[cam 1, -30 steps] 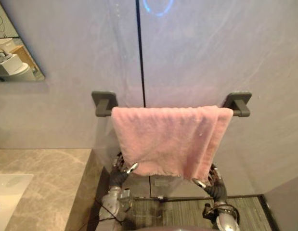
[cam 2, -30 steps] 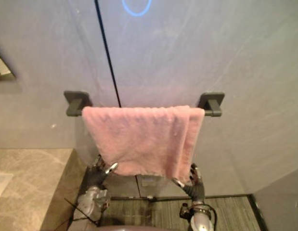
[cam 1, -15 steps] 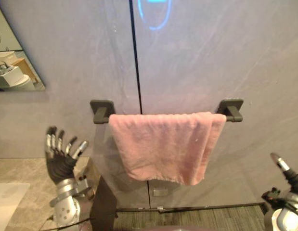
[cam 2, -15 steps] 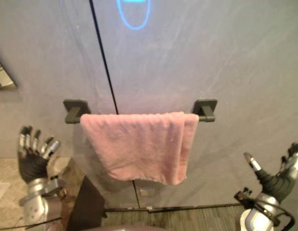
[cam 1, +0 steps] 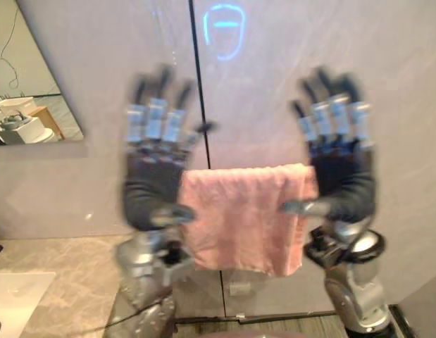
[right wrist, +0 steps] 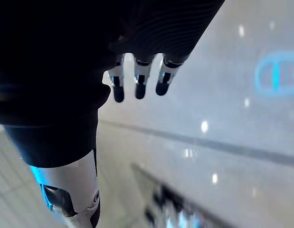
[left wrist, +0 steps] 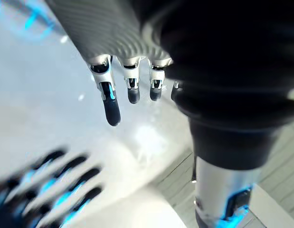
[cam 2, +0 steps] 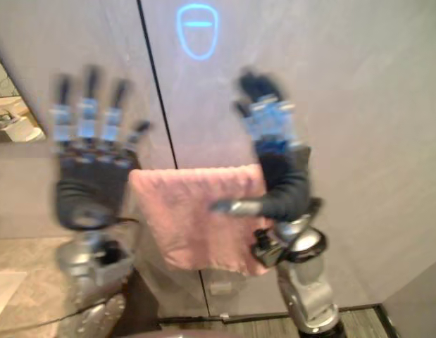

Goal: Organize washtable

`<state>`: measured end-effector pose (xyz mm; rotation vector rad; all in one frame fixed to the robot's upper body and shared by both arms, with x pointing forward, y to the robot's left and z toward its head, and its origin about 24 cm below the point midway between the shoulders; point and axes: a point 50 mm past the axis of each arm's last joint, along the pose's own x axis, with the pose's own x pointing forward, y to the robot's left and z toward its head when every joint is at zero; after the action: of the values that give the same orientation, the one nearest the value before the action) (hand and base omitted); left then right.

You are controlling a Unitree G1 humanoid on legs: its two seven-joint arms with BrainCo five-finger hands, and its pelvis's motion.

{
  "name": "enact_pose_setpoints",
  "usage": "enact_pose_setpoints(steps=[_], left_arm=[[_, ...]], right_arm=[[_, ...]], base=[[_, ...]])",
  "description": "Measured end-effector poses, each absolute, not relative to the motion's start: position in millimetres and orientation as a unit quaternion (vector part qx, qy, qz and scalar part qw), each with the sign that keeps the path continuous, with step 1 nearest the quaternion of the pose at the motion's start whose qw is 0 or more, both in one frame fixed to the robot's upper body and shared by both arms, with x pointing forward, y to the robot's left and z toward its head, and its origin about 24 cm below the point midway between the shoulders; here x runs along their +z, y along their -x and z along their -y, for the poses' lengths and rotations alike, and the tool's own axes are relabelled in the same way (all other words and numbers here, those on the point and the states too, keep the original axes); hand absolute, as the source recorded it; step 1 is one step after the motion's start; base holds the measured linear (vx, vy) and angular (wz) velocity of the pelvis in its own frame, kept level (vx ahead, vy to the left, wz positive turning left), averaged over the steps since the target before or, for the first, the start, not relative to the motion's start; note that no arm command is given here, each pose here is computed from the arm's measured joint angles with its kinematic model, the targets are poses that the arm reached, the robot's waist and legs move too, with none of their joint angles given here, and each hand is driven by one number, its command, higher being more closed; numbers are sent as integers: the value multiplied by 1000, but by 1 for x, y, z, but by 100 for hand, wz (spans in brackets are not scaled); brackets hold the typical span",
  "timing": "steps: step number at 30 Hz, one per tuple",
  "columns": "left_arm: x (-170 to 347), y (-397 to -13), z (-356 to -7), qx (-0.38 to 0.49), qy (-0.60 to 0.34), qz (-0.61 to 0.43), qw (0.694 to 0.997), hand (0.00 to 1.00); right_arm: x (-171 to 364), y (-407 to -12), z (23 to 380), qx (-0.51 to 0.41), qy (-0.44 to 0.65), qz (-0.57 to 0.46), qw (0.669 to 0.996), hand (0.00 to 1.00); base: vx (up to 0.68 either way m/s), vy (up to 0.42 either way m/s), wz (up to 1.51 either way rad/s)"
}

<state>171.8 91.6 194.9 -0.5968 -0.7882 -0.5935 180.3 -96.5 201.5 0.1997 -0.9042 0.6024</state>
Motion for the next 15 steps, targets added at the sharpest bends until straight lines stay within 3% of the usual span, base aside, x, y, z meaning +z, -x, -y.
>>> enact_pose_setpoints(steps=[6, 15], left_arm=[[142, -191, -70, -315, 348, 209, 858, 0], [71, -194, -71, -329, 305, 47, 893, 0]], right_arm=[[145, -195, 96, 352, -88, 272, 891, 0], [73, -196, 115, 375, -12, 111, 920, 0]], base=[[0, 0, 0], [-64, -4, -1]])
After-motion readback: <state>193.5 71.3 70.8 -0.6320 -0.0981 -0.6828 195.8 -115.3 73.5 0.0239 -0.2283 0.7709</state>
